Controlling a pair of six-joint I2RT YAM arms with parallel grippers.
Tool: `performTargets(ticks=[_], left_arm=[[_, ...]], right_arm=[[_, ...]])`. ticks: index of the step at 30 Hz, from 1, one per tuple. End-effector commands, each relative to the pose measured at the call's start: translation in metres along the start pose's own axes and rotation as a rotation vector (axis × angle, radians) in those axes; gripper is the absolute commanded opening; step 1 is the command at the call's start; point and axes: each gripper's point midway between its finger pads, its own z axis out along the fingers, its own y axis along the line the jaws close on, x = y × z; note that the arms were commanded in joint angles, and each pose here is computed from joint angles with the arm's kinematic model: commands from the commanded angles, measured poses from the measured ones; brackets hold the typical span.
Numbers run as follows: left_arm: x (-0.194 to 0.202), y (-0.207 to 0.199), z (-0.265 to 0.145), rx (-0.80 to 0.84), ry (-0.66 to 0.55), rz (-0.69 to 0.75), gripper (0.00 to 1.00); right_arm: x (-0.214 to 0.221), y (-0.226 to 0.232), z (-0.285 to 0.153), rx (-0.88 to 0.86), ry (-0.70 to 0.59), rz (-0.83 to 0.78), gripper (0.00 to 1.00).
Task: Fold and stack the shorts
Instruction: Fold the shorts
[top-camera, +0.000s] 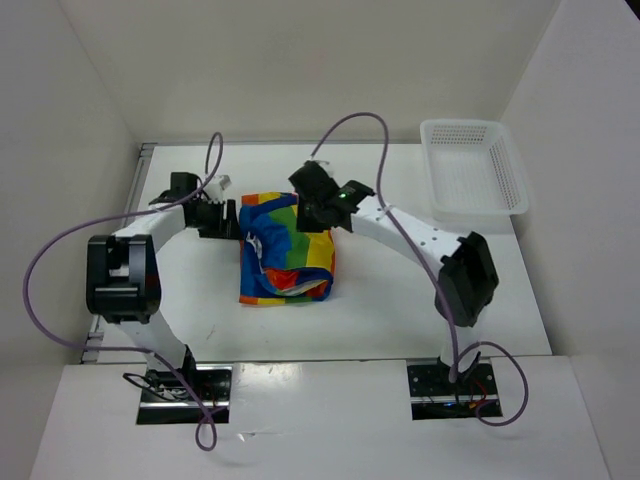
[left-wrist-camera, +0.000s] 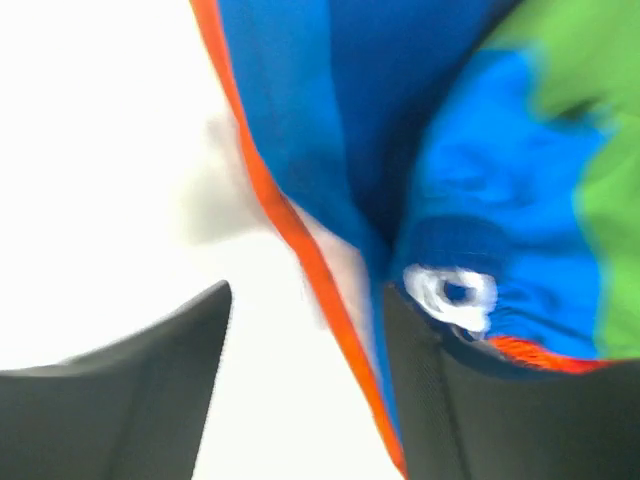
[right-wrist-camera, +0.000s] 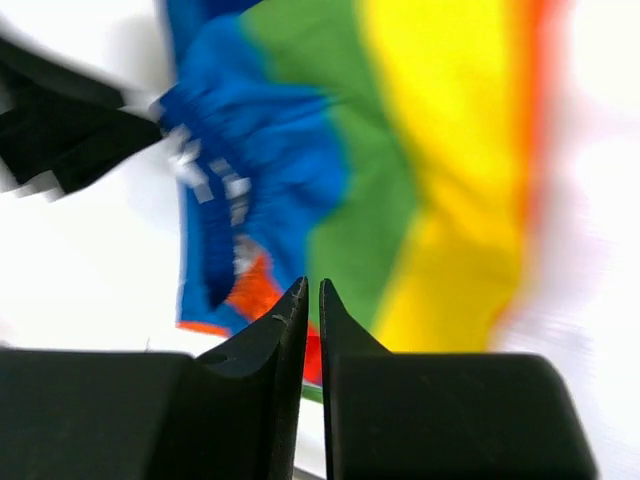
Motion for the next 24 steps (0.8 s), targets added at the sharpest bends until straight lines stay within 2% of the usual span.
performTargets(ticks=[1, 2, 3, 4, 5, 6, 8, 9, 12, 14, 15, 16, 19, 21, 24], left_arm=[[-0.047, -0.013, -0.059, -0.09, -0.141, 0.076, 0.73], [-0.056, -0.017, -0.068, -0.092, -0.163, 0.087, 0.78], [-0.057, -0.028, -0.073, -0.081, -0.168, 0.107, 0.67], [-0.055, -0.038, -0.073, -0.059, -0.163, 0.121, 0.39], [-0.054, -0.045, -0.07, -0.047, -0.156, 0.136, 0.08], [-0.052, -0.061, -0.065, -0.009, -0.143, 0.165, 0.06], [-0.044, -0.077, -0.052, 0.065, -0.117, 0.183, 0.1], [-0.031, -0.078, -0.04, 0.085, -0.078, 0.175, 0.15], [-0.026, -0.092, -0.024, 0.114, -0.066, 0.215, 0.24], [-0.02, -0.094, -0.01, 0.097, -0.057, 0.242, 0.48], [-0.017, -0.095, -0.007, 0.089, -0.055, 0.251, 0.57], [-0.015, -0.091, -0.004, 0.078, -0.043, 0.245, 0.62], [-0.017, -0.088, 0.005, 0.034, -0.056, 0.268, 0.63], [-0.015, -0.084, 0.009, 0.023, -0.057, 0.268, 0.58], [-0.006, -0.08, 0.026, 0.026, -0.018, 0.261, 0.57]], right_arm=[[-0.042, -0.033, -0.03, 0.044, -0.153, 0.082, 0.13], [-0.04, -0.049, -0.027, 0.073, -0.144, 0.087, 0.2], [-0.038, -0.051, -0.03, 0.074, -0.144, 0.072, 0.22], [-0.034, -0.055, -0.028, 0.086, -0.129, 0.06, 0.24], [-0.027, -0.057, -0.026, 0.085, -0.109, 0.057, 0.33], [-0.023, -0.058, -0.024, 0.084, -0.096, 0.041, 0.39], [-0.019, -0.059, -0.025, 0.08, -0.085, 0.04, 0.52], [-0.015, -0.062, -0.023, 0.088, -0.076, 0.038, 0.55], [-0.014, -0.067, -0.021, 0.098, -0.072, 0.053, 0.55], [-0.016, -0.067, -0.024, 0.083, -0.07, 0.062, 0.55], [-0.013, -0.069, -0.023, 0.089, -0.063, 0.061, 0.55], [-0.018, -0.073, -0.025, 0.09, -0.074, 0.071, 0.55], [-0.024, -0.081, -0.031, 0.096, -0.089, 0.089, 0.56], [-0.024, -0.084, -0.034, 0.093, -0.089, 0.096, 0.56], [-0.022, -0.094, -0.035, 0.099, -0.086, 0.111, 0.56]])
